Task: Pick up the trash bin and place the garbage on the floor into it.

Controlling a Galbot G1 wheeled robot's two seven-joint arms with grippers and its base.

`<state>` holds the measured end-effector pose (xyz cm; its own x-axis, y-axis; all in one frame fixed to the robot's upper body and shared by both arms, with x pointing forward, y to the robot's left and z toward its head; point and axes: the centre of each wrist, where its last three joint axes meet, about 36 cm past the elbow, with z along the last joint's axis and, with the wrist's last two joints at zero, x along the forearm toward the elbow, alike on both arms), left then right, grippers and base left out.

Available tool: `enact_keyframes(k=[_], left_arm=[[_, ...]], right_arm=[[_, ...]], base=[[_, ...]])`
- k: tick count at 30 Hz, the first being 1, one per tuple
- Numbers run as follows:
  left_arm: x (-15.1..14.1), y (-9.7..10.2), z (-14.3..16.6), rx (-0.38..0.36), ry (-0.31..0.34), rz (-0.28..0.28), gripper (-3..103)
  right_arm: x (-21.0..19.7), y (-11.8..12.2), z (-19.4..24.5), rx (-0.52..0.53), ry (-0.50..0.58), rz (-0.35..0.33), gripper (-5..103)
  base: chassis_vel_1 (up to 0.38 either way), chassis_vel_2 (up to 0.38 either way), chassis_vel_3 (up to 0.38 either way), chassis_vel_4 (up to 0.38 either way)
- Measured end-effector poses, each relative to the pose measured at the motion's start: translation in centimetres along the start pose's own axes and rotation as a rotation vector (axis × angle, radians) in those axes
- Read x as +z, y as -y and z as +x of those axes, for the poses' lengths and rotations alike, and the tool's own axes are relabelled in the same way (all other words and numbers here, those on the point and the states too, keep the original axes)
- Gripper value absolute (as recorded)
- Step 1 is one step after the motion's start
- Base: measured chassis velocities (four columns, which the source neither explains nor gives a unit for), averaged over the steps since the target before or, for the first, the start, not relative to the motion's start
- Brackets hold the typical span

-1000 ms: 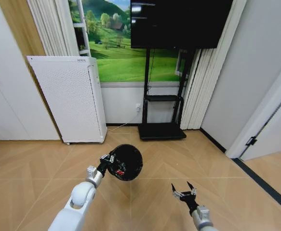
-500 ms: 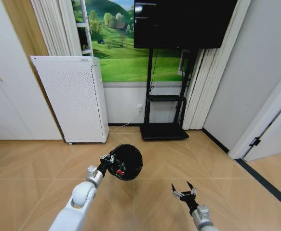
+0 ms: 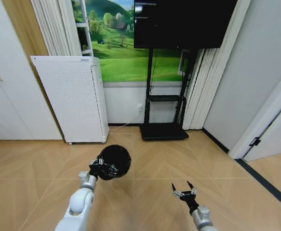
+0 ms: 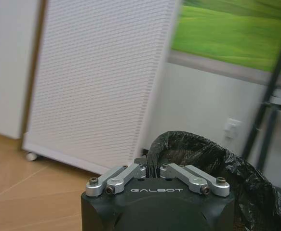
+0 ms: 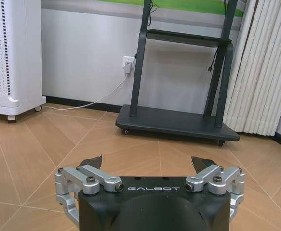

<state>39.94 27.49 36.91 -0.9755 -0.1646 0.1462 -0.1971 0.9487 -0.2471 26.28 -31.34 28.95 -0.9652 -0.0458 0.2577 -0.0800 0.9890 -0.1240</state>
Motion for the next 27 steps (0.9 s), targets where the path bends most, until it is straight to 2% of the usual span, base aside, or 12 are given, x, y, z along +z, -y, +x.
enact_keyframes(k=[1,2,5,6,8,9,11,12,13,19,24,27], left_arm=[[-0.3,-0.9,-0.6,-0.052,0.002,0.031,7],[-0.3,-0.9,-0.6,-0.052,0.002,0.031,7],[-1.0,-4.0,-1.8,-0.170,-0.011,0.125,7],[-1.0,-4.0,-1.8,-0.170,-0.011,0.125,7],[-0.8,-6.8,-2.6,-0.232,-0.037,0.199,7],[-0.8,-6.8,-2.6,-0.232,-0.037,0.199,7],[-0.7,-9.3,-3.8,-0.278,-0.056,0.271,7],[-0.7,-9.3,-3.8,-0.278,-0.056,0.271,7],[-0.8,-10.3,-4.4,-0.298,-0.062,0.297,7],[-1.2,-12.2,-6.3,-0.311,-0.066,0.331,7],[-0.7,-12.3,-7.6,-0.283,-0.082,0.334,7],[-0.1,-12.0,-8.0,-0.271,-0.097,0.326,7]], right_arm=[[-0.1,0.0,-0.2,-0.001,-0.004,0.004,100],[-0.1,0.0,-0.2,-0.001,-0.004,0.004,100],[-0.7,0.2,-0.9,-0.004,-0.007,0.013,100],[-0.7,0.2,-0.9,-0.004,-0.007,0.013,100],[-1.3,0.5,-1.3,-0.007,-0.007,0.021,100],[-1.3,0.5,-1.3,-0.007,-0.007,0.021,100],[-1.9,0.6,-1.7,-0.006,-0.004,0.025,100],[-1.9,0.6,-1.7,-0.006,-0.004,0.025,100],[-2.2,0.6,-2.0,-0.006,-0.004,0.026,100],[-3.0,0.4,-2.8,-0.004,0.001,0.024,100],[-3.5,0.6,-3.6,-0.009,-0.002,0.016,100],[-3.6,1.0,-4.3,-0.002,-0.020,-0.013,100]], base=[[0.000,0.000,0.000,0.000],[0.000,0.000,0.000,0.000],[0.000,0.000,0.000,0.000],[0.000,0.000,0.000,0.000],[0.000,0.000,0.000,0.000],[0.000,0.000,0.000,0.000],[0.000,0.000,0.000,0.000],[0.000,0.000,0.000,0.000],[0.000,0.000,0.000,0.000],[0.000,0.000,0.000,0.000],[0.000,0.000,0.000,0.000],[0.000,0.000,0.000,0.000]])
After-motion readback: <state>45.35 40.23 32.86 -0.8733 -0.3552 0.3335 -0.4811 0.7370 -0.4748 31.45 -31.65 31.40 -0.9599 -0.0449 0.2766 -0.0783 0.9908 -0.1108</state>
